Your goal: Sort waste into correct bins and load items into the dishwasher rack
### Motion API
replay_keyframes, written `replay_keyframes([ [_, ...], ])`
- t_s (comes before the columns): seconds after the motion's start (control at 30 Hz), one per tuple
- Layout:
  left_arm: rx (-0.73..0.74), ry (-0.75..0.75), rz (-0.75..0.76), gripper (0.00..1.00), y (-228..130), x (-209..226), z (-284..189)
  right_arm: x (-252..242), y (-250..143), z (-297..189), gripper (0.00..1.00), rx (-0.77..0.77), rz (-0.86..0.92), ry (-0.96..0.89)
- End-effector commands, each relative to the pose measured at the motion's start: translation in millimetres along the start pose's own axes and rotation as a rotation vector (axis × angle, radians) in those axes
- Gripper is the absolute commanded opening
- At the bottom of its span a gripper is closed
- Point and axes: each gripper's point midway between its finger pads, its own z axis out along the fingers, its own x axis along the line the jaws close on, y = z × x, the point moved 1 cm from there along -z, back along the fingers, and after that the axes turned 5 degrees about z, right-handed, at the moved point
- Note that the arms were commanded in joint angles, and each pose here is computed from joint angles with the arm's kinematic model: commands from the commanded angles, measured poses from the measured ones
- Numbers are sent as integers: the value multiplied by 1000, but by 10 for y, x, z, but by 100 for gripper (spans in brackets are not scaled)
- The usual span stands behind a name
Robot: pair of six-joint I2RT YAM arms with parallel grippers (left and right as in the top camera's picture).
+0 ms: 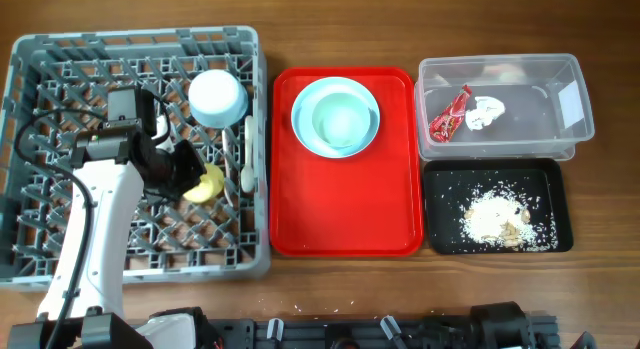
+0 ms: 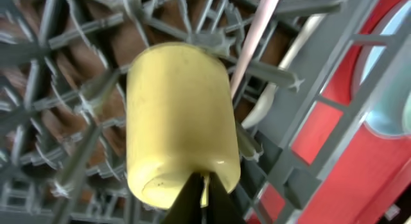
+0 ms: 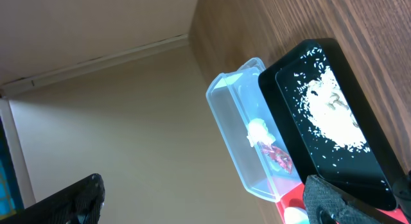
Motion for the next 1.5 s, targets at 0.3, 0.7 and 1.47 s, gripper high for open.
replay_keyframes([
  [0.3, -146, 51, -6, 43, 320, 48, -31, 5, 19, -4, 100, -6, 10, 9],
  [0.7, -286, -172, 144, 48, 298, -659, -675, 5, 19, -4, 100, -6, 11, 9],
  [1.47, -392, -3, 253, 28, 744, -1421, 459, 5, 19, -4, 100, -6, 10, 9],
])
